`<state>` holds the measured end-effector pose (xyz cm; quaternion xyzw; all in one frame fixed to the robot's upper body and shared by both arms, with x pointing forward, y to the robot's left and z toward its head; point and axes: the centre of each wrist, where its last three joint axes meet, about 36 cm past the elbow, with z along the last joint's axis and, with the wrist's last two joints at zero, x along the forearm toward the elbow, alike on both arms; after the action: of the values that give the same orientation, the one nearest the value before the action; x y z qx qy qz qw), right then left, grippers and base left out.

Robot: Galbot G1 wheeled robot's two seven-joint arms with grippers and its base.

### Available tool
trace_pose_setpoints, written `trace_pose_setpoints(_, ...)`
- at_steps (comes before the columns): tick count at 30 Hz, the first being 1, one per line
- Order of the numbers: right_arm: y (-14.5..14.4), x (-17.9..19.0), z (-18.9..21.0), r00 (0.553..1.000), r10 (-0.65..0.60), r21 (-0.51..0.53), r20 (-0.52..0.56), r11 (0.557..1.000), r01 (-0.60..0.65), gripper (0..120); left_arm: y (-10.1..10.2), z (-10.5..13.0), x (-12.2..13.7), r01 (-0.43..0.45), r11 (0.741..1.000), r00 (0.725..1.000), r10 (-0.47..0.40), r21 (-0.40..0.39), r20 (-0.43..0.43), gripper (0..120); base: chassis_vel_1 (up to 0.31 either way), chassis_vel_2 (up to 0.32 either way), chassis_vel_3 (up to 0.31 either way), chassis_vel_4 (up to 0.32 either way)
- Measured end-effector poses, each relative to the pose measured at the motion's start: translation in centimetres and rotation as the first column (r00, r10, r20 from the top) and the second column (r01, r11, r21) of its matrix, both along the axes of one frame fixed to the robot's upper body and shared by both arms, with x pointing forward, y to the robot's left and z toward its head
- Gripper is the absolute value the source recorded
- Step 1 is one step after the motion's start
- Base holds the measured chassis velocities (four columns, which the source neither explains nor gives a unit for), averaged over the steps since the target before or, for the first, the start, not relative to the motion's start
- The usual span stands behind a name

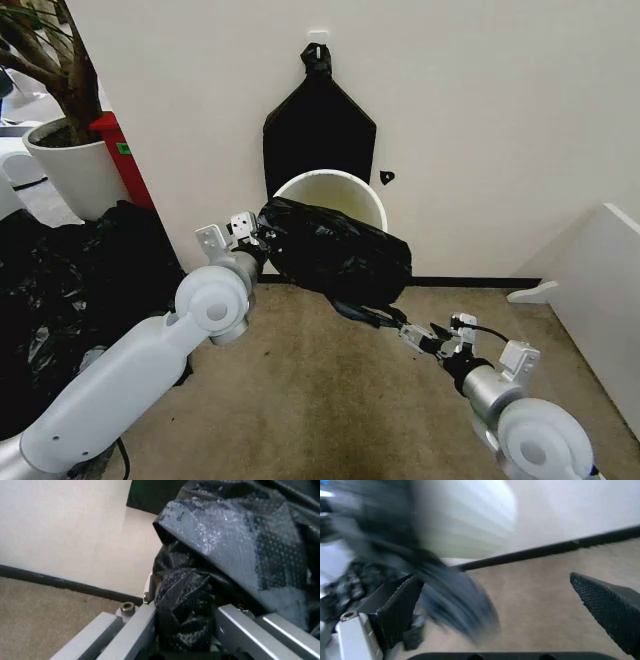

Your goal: Place the garbage bag over the trash bin.

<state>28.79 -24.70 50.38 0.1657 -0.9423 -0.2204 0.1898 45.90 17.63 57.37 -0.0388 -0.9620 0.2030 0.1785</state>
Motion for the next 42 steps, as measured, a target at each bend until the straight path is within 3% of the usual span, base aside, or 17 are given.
trace_pose_setpoints(8, 0.4, -1.3, 0.6, 0.987, 0.125, -0.014, 0.098, 0.992, -0.124, 100, 0.4, 0.0, 0.7, -0.016, 1.000, 1.000, 0.015, -0.008, -0.019, 0, 0.000, 0.000, 0.000, 0.000)
trace_pose_setpoints(12, 0.4, -1.2, 2.9, 0.980, 0.092, -0.091, 0.176, 0.993, -0.077, 100, 0.5, -0.6, 0.7, -0.009, 0.999, 1.000, 0.007, 0.048, 0.030, 0, 0.000, 0.000, 0.000, 0.000)
trace_pose_setpoints(15, 0.2, -0.4, 5.6, 0.952, 0.083, -0.222, 0.294, 0.975, -0.017, 100, 0.3, -1.3, 0.4, 0.008, 0.994, 0.998, -0.016, 0.109, 0.068, 0, 0.000, 0.000, 0.000, 0.000)
trace_pose_setpoints(17, 0.0, 0.7, 7.4, 0.921, 0.125, -0.311, 0.369, 0.950, -0.004, 100, -0.2, -1.8, 0.0, 0.025, 0.986, 0.993, -0.043, 0.165, 0.106, 0, 0.000, 0.000, 0.000, 0.000)
trace_pose_setpoints(21, 0.4, 2.6, 9.5, 0.890, 0.200, -0.379, 0.410, 0.925, -0.034, 100, -1.2, -2.7, -0.5, 0.052, 0.966, 0.982, -0.097, 0.254, 0.165, 0, 0.000, 0.000, 0.000, 0.000)
trace_pose_setpoints(26, 2.1, 5.1, 9.6, 0.883, 0.278, -0.411, 0.379, 0.905, -0.109, 100, -2.5, -3.3, -1.0, 0.090, 0.945, 0.968, -0.158, 0.314, 0.197, 0, 0.000, 0.000, 0.000, 0.000)
trace_pose_setpoints(32, 4.7, 6.4, 8.5, 0.915, 0.277, -0.392, 0.292, 0.908, -0.150, 95, -3.4, -3.2, -1.6, 0.107, 0.936, 0.957, -0.187, 0.334, 0.220, 0, 0.000, 0.000, 0.000, 0.000)
trace_pose_setpoints(42, 5.5, 7.0, 6.1, 0.952, 0.240, -0.429, 0.189, 0.892, -0.140, 60, -3.8, -2.5, -1.7, 0.111, 0.938, 0.951, -0.196, 0.329, 0.238, 0, 0.000, 0.000, 0.000, 0.000)
